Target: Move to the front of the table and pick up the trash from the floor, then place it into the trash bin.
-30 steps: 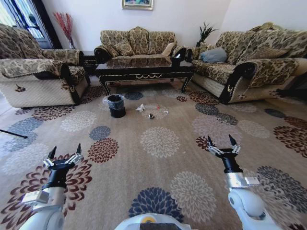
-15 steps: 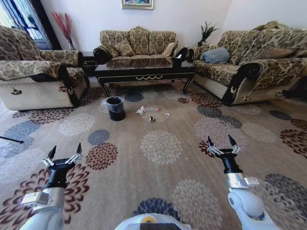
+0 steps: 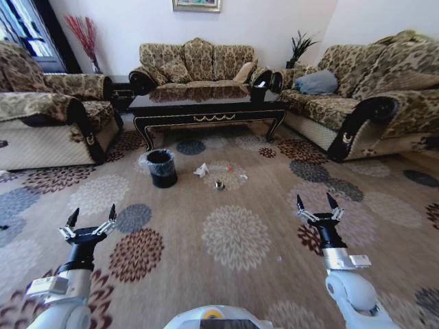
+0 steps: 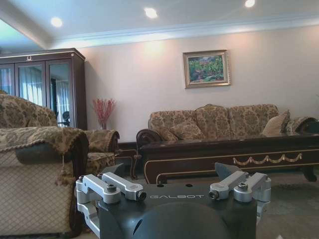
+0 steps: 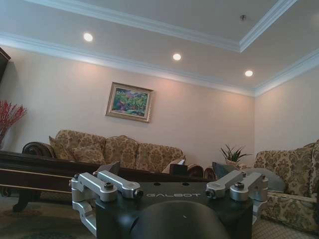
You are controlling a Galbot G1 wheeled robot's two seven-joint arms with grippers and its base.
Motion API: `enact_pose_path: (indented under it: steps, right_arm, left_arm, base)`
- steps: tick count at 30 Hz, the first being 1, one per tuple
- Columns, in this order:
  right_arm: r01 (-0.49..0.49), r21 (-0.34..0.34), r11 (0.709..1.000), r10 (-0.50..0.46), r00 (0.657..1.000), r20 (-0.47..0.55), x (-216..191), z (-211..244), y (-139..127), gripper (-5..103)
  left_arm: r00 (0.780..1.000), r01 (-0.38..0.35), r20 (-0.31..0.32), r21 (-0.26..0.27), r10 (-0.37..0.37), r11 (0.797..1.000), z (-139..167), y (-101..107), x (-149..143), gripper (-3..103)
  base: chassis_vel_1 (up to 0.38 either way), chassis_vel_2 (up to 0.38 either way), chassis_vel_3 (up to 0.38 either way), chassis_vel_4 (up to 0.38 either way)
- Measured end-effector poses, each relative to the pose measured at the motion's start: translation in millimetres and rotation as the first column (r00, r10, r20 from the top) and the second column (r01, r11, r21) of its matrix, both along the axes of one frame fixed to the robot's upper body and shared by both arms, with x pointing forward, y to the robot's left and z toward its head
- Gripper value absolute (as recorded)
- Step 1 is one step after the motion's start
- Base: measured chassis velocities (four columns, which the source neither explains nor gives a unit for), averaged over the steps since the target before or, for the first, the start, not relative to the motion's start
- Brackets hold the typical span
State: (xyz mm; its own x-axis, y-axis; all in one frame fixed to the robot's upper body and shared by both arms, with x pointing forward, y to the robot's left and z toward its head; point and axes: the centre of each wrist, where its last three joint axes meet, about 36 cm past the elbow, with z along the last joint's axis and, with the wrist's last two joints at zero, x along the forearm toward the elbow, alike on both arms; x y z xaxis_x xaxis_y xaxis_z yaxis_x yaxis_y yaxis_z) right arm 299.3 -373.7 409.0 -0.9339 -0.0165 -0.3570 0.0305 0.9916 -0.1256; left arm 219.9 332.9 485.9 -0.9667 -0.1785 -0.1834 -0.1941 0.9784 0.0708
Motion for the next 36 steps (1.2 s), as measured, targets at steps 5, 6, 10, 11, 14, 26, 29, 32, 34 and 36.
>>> enact_pose_path:
  steps: [5,6,10,11,14,26,29,32,34,36]
  right_arm:
    - [0.000,0.001,1.000,0.000,1.000,0.000,-0.1,-0.7,1.0,100]
    - [0.000,0.001,1.000,0.000,1.000,-0.001,-0.2,-1.0,1.4,100]
    - [0.000,0.001,1.000,0.000,1.000,-0.001,-0.2,-1.2,1.5,100]
    - [0.000,0.001,1.000,0.000,1.000,-0.001,-0.3,-1.2,1.4,100]
    - [0.001,-0.002,1.000,-0.001,1.000,0.001,-0.1,-0.4,0.3,100]
    - [0.000,0.003,1.000,0.000,1.000,0.003,-0.4,-1.7,1.4,100]
    - [-0.003,0.002,1.000,0.003,1.000,0.004,-0.5,-1.8,1.3,100]
    - [-0.018,0.004,1.000,0.018,1.000,0.015,-0.1,-1.3,0.8,100]
    - [-0.031,0.010,0.999,0.031,0.999,0.028,1.2,-0.8,1.1,100]
    - [-0.031,0.011,0.999,0.031,0.999,0.030,1.5,-0.5,1.1,100]
  left_arm:
    - [1.000,-0.001,-0.001,0.000,0.001,1.000,0.3,-0.3,-0.9,100]
    - [1.000,-0.001,0.000,0.000,0.001,1.000,0.5,-0.5,-1.2,100]
    - [1.000,-0.001,0.000,0.000,0.001,1.000,0.7,-0.6,-1.5,100]
    - [1.000,0.000,0.001,0.001,0.000,1.000,1.1,-0.8,-1.7,100]
    - [1.000,-0.001,0.001,0.000,0.001,1.000,1.2,-1.0,-2.1,100]
    - [1.000,-0.002,0.002,0.003,0.002,1.000,1.9,-1.5,-3.2,100]
    - [1.000,-0.003,0.002,0.004,0.003,1.000,1.7,-1.4,-3.3,100]
    - [1.000,-0.008,-0.005,0.004,0.008,1.000,-0.9,-0.4,-3.3,100]
    - [1.000,-0.022,-0.015,-0.001,0.022,1.000,-3.2,0.4,-3.0,100]
    - [0.999,-0.032,-0.024,-0.007,0.031,0.999,-4.0,0.6,-2.7,100]
  base:
    - [-0.330,0.357,0.339,-0.348]
    - [-0.339,0.326,0.306,-0.334]
    - [-0.328,0.346,0.346,-0.329]
    - [-0.334,0.361,0.362,-0.351]
    - [-0.351,0.364,0.371,-0.346]
    - [-0.352,0.346,0.354,-0.352]
    - [-0.341,0.349,0.364,-0.345]
    - [-0.357,0.361,0.352,-0.352]
    - [-0.305,0.308,0.320,-0.291]
    - [-0.262,0.283,0.204,-0.244]
